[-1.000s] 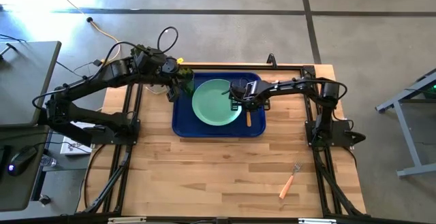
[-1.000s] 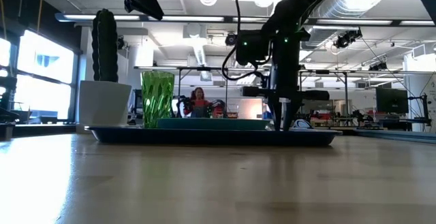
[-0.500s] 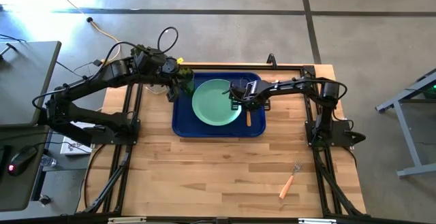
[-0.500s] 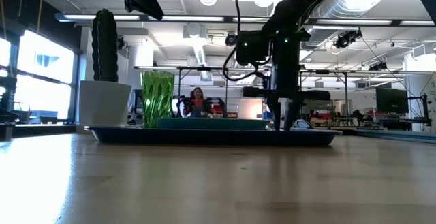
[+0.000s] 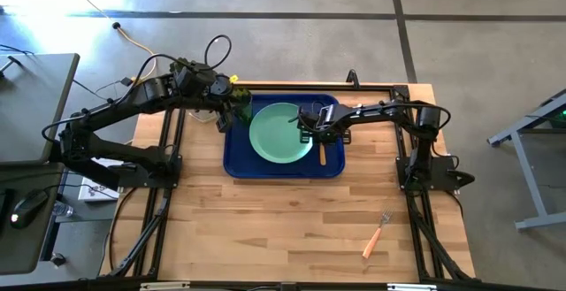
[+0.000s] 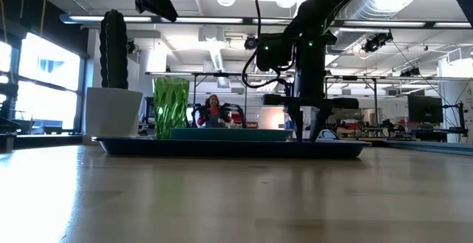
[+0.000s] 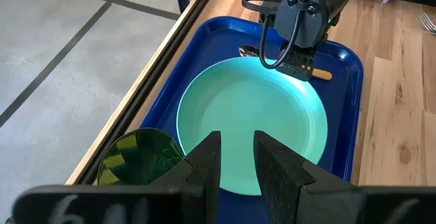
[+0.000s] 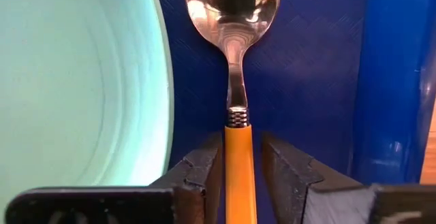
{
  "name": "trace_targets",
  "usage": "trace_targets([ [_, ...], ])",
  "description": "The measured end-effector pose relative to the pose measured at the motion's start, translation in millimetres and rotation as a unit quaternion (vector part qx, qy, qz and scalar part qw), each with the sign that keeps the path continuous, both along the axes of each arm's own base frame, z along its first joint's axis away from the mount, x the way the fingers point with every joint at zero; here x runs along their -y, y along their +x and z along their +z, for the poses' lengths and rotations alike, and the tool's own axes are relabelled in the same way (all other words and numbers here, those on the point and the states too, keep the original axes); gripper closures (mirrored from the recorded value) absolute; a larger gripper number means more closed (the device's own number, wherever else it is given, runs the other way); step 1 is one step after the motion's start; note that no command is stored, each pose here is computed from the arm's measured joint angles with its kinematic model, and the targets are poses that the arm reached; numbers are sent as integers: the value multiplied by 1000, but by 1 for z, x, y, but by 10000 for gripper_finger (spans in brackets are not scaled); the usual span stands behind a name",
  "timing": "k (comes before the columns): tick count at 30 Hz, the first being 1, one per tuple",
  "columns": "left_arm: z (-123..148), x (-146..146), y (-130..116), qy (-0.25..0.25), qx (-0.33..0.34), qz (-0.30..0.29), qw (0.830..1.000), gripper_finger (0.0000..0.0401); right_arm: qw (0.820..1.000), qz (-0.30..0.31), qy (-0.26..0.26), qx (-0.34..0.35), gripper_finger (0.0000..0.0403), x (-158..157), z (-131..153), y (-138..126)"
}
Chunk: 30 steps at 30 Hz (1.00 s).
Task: Pick and place plate/cup/fork/spoon on tray
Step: Put the yellow spoon to the right of the green plate on the blue tray, then put the light brown fork to the right of the yellow spoon on the blue tray
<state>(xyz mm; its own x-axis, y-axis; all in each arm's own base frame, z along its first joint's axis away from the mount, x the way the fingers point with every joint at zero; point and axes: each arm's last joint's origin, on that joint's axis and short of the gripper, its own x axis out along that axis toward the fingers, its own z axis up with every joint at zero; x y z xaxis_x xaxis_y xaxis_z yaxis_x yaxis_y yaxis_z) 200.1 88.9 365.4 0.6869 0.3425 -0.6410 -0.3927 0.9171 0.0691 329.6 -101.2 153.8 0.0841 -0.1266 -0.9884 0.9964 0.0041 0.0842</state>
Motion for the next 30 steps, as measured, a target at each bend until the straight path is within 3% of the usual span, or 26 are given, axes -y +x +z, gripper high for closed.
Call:
trace_targets([
  [6, 0, 0, 0, 8, -4, -8, 1000, 325, 1000, -3, 0, 0, 290, 0, 0, 0],
  [17, 0, 0, 0, 8, -4, -8, 1000, 325, 1000, 14, 22, 10, 286, -3, 6, -1],
  [30, 0, 0, 0, 8, -4, -8, 1000, 325, 998, 20, 17, 59, 286, -32, 48, -8],
])
